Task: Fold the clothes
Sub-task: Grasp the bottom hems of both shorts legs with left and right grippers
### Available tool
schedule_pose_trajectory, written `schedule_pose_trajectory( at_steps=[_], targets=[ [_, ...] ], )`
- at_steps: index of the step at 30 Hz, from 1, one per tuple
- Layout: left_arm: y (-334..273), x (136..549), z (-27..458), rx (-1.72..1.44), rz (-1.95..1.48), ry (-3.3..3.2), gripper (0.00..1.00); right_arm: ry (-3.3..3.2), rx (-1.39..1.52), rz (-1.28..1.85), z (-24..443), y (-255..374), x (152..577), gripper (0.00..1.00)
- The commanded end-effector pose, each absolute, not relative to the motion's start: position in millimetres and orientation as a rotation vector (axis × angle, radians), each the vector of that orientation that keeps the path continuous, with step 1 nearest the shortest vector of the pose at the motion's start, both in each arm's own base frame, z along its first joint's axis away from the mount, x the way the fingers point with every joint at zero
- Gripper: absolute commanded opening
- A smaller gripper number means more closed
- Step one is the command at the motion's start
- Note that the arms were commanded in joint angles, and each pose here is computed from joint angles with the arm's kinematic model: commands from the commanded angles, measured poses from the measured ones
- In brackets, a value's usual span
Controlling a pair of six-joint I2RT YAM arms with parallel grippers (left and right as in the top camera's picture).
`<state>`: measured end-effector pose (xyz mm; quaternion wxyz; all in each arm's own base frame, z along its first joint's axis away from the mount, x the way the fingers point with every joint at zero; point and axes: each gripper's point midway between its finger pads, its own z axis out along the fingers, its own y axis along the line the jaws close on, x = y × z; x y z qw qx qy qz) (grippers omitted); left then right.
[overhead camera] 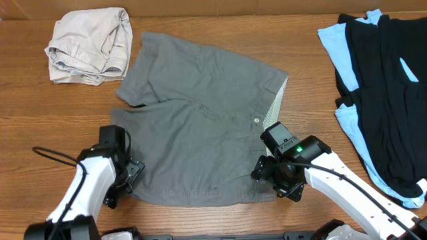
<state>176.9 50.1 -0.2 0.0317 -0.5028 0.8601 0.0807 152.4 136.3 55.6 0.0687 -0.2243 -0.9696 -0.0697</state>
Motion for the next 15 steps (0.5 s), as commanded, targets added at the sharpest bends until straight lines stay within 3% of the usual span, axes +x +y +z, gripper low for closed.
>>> schedule_pose_trajectory(
  at_steps=[1,3,7,9,15],
  targets=[
    [55,164,-19,-1.542,0.293,2.641,0.88,-2.924,-0.684,-0.209,55,137,153,0.87],
    [54,164,-25,-1.536,0.278,2.626,0.75,-2.925,-0.685,-0.205,55,136,153,0.86],
    [52,163,-30,-1.536,0.256,2.623,0.22,-2.917,-0.699,-0.199,55,136,151,0.80],
    [51,164,-30,-1.537,0.243,2.625,0.04,-2.912,-0.697,-0.207,55,139,150,0.75],
    [42,167,-31,-1.547,0.165,2.641,0.04,-2.934,-0.659,-0.235,52,153,146,0.72]
  ],
)
